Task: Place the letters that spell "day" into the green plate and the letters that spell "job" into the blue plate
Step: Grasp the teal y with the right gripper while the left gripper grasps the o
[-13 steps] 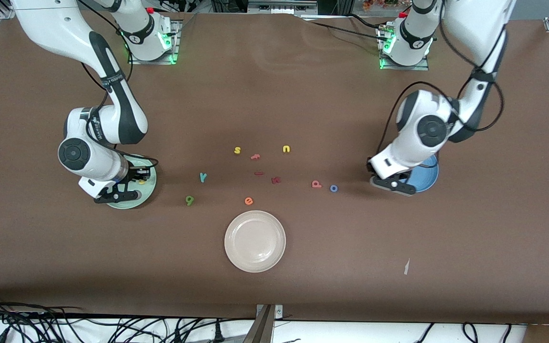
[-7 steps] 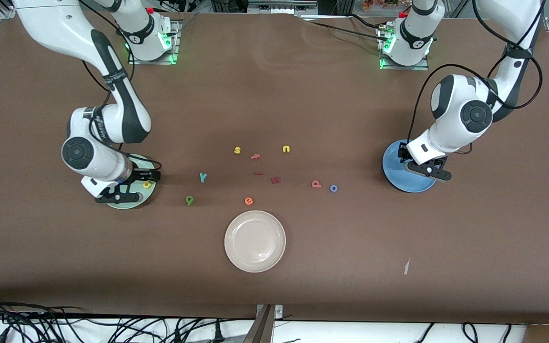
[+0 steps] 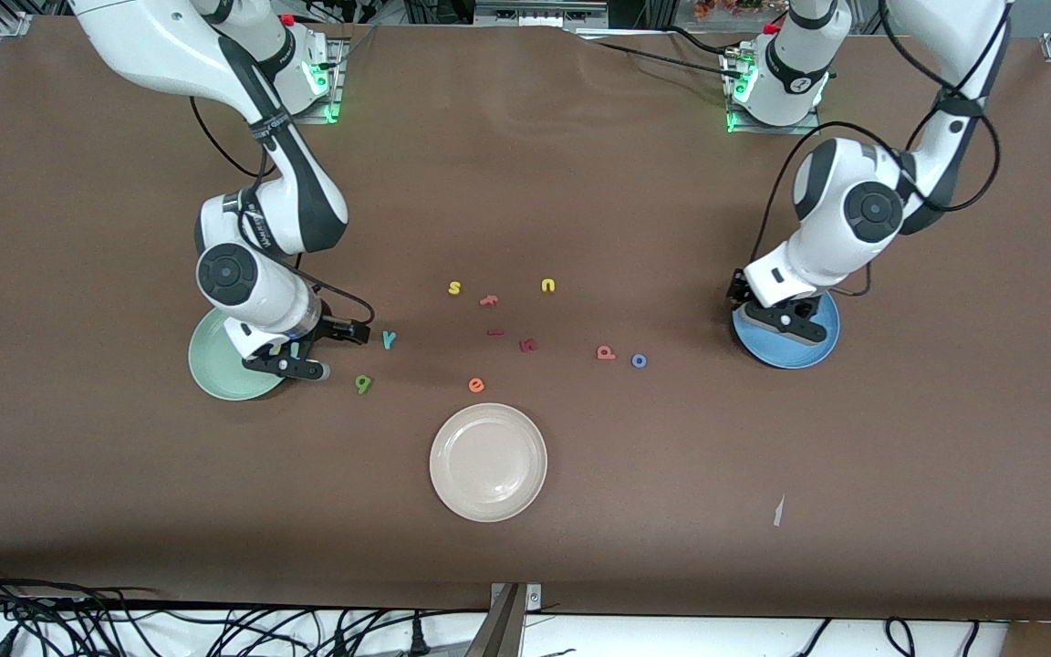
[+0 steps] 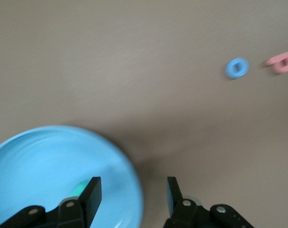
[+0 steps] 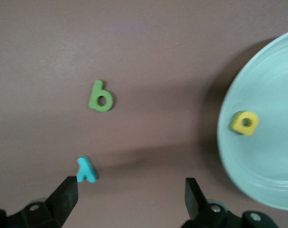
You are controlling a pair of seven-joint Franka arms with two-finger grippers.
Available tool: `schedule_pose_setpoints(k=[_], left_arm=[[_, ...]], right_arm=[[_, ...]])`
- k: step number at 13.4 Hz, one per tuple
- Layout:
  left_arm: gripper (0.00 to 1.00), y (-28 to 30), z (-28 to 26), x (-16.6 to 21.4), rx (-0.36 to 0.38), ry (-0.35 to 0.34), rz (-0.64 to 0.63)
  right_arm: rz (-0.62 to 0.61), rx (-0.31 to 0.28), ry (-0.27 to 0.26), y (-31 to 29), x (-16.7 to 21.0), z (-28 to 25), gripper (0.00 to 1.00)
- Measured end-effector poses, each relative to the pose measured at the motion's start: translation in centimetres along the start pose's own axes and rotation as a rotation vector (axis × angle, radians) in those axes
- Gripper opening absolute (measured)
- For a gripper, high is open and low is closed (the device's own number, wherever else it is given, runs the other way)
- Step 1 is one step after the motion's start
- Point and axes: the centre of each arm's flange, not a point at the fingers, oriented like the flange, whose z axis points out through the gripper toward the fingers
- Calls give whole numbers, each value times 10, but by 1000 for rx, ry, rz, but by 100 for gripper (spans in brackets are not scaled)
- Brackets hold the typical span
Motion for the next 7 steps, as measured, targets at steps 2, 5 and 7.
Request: schedule_pose_setpoints(k=[2,5,7], left_arm=[[65,33,23,17,-49,8,6],[65,84,42,50,-70,33,55],[65,102,39,71,-77,63,52]], right_arm=[[50,8,15,-16,-6,6,100],[87,17,28,-31,-13,23,100],[101,17,28,-38,-16,36,100]])
